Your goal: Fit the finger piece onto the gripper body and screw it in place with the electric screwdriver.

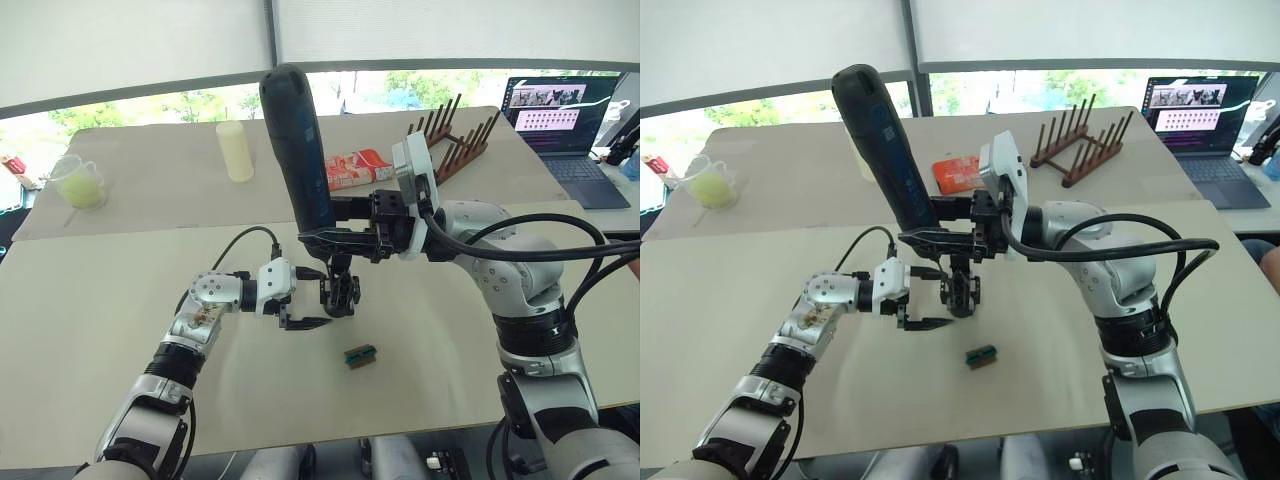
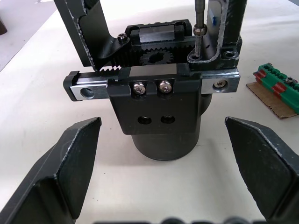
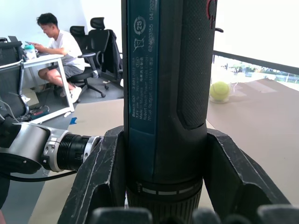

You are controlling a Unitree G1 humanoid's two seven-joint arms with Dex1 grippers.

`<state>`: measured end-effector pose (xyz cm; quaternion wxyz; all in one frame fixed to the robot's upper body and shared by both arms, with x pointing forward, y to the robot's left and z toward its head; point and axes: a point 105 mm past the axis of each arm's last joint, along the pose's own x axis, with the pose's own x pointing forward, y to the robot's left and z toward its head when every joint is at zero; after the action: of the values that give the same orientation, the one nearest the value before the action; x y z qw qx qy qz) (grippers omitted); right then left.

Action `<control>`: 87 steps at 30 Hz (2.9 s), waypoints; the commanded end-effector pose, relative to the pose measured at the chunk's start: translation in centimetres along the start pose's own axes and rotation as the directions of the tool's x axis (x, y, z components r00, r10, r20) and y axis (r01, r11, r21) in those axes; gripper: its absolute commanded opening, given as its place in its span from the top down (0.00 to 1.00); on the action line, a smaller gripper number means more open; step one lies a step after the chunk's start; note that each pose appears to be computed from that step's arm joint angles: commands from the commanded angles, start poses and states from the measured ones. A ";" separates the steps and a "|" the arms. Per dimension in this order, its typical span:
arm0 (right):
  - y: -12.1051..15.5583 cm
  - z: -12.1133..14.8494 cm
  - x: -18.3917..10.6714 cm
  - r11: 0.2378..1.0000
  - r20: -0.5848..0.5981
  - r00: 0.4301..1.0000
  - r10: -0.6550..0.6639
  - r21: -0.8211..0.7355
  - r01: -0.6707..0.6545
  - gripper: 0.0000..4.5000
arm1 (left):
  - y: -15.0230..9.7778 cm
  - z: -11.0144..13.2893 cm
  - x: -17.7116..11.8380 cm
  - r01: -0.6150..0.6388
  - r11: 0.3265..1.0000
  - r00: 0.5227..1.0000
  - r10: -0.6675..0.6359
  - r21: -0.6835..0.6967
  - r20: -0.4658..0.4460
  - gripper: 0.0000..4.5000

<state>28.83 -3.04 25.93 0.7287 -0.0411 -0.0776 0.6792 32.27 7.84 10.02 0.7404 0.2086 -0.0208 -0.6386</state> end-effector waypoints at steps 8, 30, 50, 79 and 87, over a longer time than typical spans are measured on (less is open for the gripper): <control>0.5 2.1 0.4 0.997 0.047 0.998 0.036 -0.070 -0.033 0.58 | 0.5 1.1 0.0 -0.009 0.999 1.000 0.008 0.043 0.019 0.00; 0.8 1.4 0.4 0.991 0.031 0.997 0.070 -0.120 -0.066 0.58 | 0.3 1.0 0.0 -0.010 0.999 1.000 0.009 0.045 0.018 0.00; 0.7 2.4 0.2 0.989 0.040 0.996 0.077 -0.132 -0.071 0.58 | 0.4 0.9 -0.1 -0.013 0.999 1.000 0.012 0.045 0.015 0.00; 1.0 2.1 0.5 0.992 0.040 0.997 0.071 -0.107 -0.066 0.58 | 0.4 0.8 0.0 -0.015 0.999 1.000 0.014 0.042 0.014 0.00; 1.0 1.9 0.3 0.993 0.037 0.997 0.066 -0.103 -0.062 0.58 | 0.4 0.8 -0.1 -0.015 0.999 1.000 0.014 0.043 0.013 0.00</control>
<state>28.62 -2.65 26.14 0.7149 -0.0594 -0.0882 0.6911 32.33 7.86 10.03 0.7427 0.2094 -0.0225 -0.6356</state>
